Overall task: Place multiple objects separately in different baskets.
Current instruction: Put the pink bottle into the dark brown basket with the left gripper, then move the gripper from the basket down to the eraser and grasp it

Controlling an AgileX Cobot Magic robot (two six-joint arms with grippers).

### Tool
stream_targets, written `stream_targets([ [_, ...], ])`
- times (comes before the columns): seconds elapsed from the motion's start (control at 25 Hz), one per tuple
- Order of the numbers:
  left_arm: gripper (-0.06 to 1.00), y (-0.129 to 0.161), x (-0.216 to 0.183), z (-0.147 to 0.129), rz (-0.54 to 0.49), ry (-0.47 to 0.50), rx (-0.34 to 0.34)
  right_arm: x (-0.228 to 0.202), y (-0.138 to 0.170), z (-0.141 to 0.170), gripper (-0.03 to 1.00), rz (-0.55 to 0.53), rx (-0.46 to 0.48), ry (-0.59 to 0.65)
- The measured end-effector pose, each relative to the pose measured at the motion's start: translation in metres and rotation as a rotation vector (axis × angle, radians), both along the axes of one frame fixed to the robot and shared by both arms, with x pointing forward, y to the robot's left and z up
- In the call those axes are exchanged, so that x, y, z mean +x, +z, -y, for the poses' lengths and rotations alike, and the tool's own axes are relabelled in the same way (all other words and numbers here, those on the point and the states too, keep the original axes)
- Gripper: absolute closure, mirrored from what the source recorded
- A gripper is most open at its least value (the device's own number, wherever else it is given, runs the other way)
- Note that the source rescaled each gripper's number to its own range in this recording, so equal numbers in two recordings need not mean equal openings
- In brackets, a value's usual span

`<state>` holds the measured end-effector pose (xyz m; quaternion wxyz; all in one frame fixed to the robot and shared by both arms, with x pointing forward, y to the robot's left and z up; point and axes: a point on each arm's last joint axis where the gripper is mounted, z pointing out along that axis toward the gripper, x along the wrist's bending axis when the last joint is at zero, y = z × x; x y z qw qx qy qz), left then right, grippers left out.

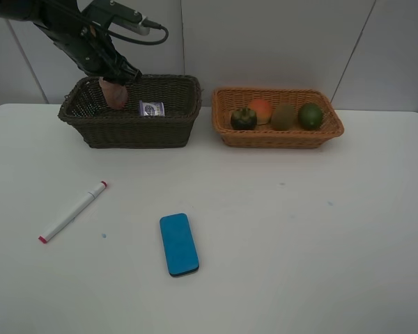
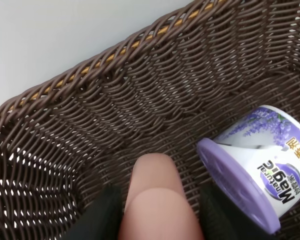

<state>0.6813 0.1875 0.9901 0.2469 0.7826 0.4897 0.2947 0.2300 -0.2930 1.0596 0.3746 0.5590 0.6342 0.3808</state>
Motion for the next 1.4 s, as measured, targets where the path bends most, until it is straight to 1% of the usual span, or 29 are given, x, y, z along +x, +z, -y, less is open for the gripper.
stream_targets([
  [0.2,0.66,-0.0002,-0.0003,0.0002,-0.005,0.005,-0.009,0.0000,0.0000,0.0000,-0.03,0.000,0.000,0.000],
  [0.24,0.62,-0.0002,-0.0003,0.0003,-0.005,0.005,-0.010,0.0000,0.0000,0.0000,-0.03,0.000,0.000,0.000],
  [0.32,0.46,-0.0002,-0.0003,0.0003,-0.005,0.005,-0.010,0.0000,0.0000,0.0000,-0.03,0.000,0.000,0.000],
  [0.4,0.24,-0.0002,-0.0003,0.0003,-0.005,0.006,-0.011,0.0000,0.0000,0.0000,-0.03,0.000,0.000,0.000],
  [0.44,0.11,-0.0003,-0.0003,0.0003,-0.006,0.006,-0.011,0.0000,0.0000,0.0000,-0.03,0.000,0.000,0.000],
  [0.52,0.05,-0.0004,-0.0004,0.0003,-0.007,0.007,-0.011,0.0000,0.0000,0.0000,-0.03,0.000,0.000,0.000],
  [0.64,0.03,-0.0007,-0.0007,0.0001,-0.012,0.008,-0.009,0.0000,0.0000,0.0000,-0.03,0.000,0.000,0.000],
  [1.12,0.02,-0.0016,-0.0016,-0.0001,-0.026,0.015,-0.013,0.0000,0.0000,0.0000,-0.03,0.000,0.000,0.000],
  [1.28,0.02,-0.0020,-0.0044,0.0009,-0.054,0.020,-0.007,0.0000,0.0000,0.0000,-0.03,0.000,0.000,0.000],
  [1.4,0.02,0.0037,-0.0097,0.0053,-0.070,0.013,0.001,0.0000,0.0000,0.0000,-0.03,0.000,0.000,0.000],
])
